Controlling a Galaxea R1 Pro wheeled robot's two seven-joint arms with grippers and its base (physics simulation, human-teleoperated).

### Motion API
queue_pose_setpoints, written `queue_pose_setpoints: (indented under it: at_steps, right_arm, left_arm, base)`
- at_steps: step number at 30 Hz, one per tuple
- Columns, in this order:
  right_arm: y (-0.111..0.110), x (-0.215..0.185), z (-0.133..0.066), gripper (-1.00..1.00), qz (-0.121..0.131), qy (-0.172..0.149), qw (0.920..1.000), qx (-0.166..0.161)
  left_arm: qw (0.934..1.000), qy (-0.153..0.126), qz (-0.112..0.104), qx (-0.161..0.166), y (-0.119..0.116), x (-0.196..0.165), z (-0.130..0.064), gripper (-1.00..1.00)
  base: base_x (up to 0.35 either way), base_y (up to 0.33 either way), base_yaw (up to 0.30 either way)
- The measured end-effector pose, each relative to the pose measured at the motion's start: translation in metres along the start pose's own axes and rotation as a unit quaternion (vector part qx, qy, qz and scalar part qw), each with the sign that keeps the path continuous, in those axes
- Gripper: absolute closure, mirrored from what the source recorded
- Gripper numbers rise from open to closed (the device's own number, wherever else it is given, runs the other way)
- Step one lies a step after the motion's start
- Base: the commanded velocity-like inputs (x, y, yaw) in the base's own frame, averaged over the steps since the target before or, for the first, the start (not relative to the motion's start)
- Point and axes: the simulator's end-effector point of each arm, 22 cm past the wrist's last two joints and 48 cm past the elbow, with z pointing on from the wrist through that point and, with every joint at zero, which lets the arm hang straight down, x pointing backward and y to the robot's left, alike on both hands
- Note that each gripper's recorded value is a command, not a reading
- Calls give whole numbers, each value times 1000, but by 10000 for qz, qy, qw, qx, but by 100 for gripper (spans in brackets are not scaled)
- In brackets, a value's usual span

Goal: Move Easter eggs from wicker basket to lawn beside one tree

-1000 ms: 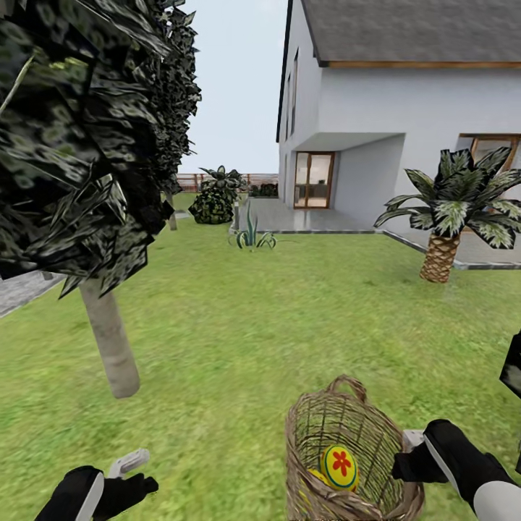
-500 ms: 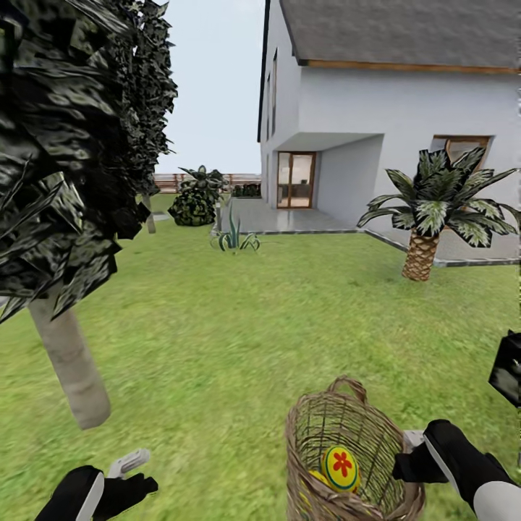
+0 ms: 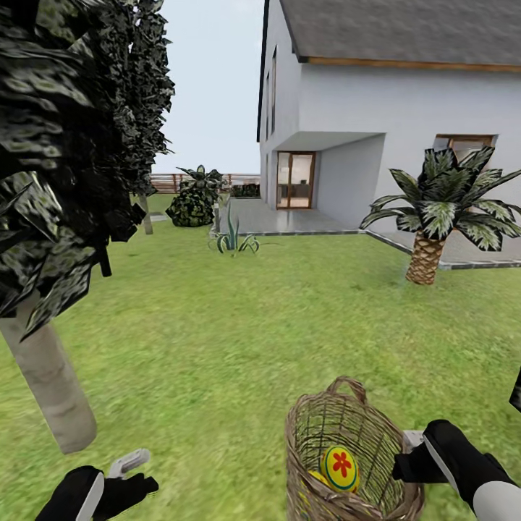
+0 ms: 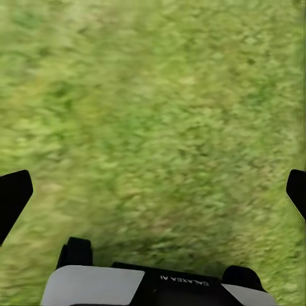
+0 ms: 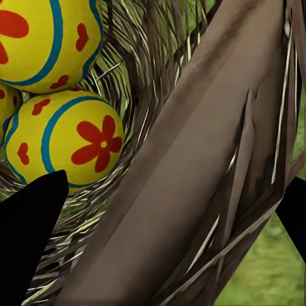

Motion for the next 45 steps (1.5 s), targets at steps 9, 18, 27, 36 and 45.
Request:
queue_pose_setpoints:
  at_steps: [9,18,27,36,45]
  right_arm:
    - [0,0,0,100,3,0,10000,-3]
    - [1,0,0,100,-11,-2,10000,-3]
    - [1,0,0,100,-11,-4,10000,-5]
    - [1,0,0,100,-11,-3,10000,-3]
    - [1,0,1,100,-9,1,10000,-9]
  left_arm:
    - [10000,8,3,-6,0,1,0,-100]
    - [10000,9,0,24,-3,1,1,-100]
    - [10000,12,6,28,-4,1,1,-100]
    - [10000,21,5,30,-4,2,1,-100]
    - [10000,20,4,28,-4,2,1,-100]
  base:
    - [337,0,0]
    - [337,0,0]
    - [337,0,0]
    - [337,0,0]
    - [337,0,0]
